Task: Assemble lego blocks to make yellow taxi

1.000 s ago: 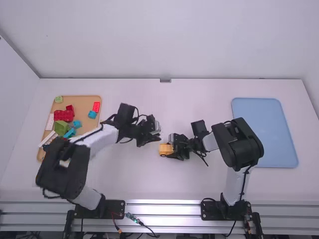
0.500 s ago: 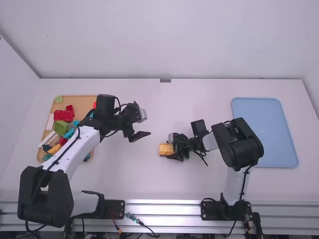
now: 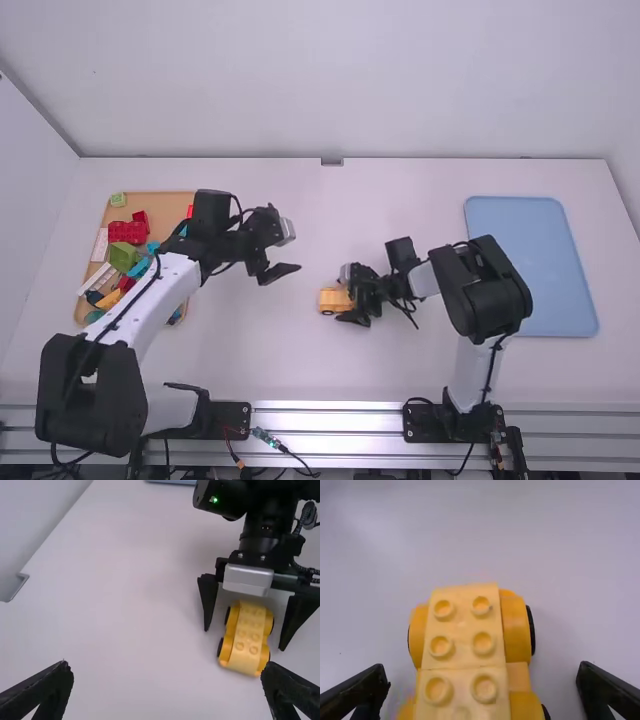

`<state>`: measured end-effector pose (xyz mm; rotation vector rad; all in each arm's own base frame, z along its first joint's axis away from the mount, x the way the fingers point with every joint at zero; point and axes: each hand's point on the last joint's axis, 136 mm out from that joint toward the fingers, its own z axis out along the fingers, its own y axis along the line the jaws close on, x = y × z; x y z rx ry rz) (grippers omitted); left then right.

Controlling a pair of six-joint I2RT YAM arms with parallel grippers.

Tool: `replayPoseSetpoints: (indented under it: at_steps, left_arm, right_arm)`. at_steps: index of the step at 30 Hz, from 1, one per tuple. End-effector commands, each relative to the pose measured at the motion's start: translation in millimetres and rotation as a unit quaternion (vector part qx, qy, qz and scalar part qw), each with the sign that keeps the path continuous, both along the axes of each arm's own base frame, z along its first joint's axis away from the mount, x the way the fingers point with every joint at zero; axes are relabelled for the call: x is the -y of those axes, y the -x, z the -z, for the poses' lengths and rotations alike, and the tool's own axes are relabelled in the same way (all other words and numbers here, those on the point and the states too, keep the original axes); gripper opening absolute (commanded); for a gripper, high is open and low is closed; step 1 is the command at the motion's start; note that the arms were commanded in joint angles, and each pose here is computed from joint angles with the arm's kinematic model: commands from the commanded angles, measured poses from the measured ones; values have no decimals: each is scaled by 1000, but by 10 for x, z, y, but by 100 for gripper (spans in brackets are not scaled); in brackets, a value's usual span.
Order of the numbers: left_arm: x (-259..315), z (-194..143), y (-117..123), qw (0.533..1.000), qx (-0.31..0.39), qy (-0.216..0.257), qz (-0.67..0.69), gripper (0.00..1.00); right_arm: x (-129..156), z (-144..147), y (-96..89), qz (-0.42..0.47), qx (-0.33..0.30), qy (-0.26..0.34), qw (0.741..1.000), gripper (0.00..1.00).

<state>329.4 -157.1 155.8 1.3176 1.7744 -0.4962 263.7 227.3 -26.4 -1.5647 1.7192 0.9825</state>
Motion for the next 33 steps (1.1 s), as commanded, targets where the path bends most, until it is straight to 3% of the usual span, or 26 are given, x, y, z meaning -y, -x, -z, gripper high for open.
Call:
replayPoseSetpoints:
  at_steps: [1, 10, 14, 17, 19, 23, 26, 28, 29, 33]
  left_arm:
    - [-30, 90, 17, 1000, -9, -8, -3, 99]
    - [-84, 140, -3, 999, -12, -24, -17, 99]
    - [-116, 162, -25, 999, -5, -39, -20, 99]
    - [-159, 178, -55, 998, -1, -51, -30, 99]
    - [-173, 162, -77, 998, 4, -53, -36, 99]
    - [-213, 158, -112, 997, -3, -55, -59, 99]
    - [-349, 211, -197, 992, 3, -88, -94, 99]
    - [-541, 294, -273, 981, 7, -137, -134, 99]
    - [-712, 360, -332, 969, 2, -170, -177, 99]
    - [-1243, 427, -488, 909, -27, -204, -361, 99]
  right_arm:
    - [183, 129, -74, 37, -13, 63, 997, 99]
    - [508, 23, 184, -22, -21, 177, 984, 99]
    - [694, -32, 211, -22, -17, 238, 971, 99]
    - [925, -60, 123, 21, -20, 304, 952, 99]
    - [1084, -122, -89, 102, -21, 348, 932, 99]
    - [1134, -283, -347, 189, -18, 354, 916, 99]
    - [1166, -385, -425, 209, -18, 362, 908, 99]
    - [1183, -469, -461, 213, -18, 370, 904, 99]
    - [1186, -525, -484, 213, -20, 372, 903, 99]
    - [1149, -661, -581, 216, -12, 366, 905, 99]
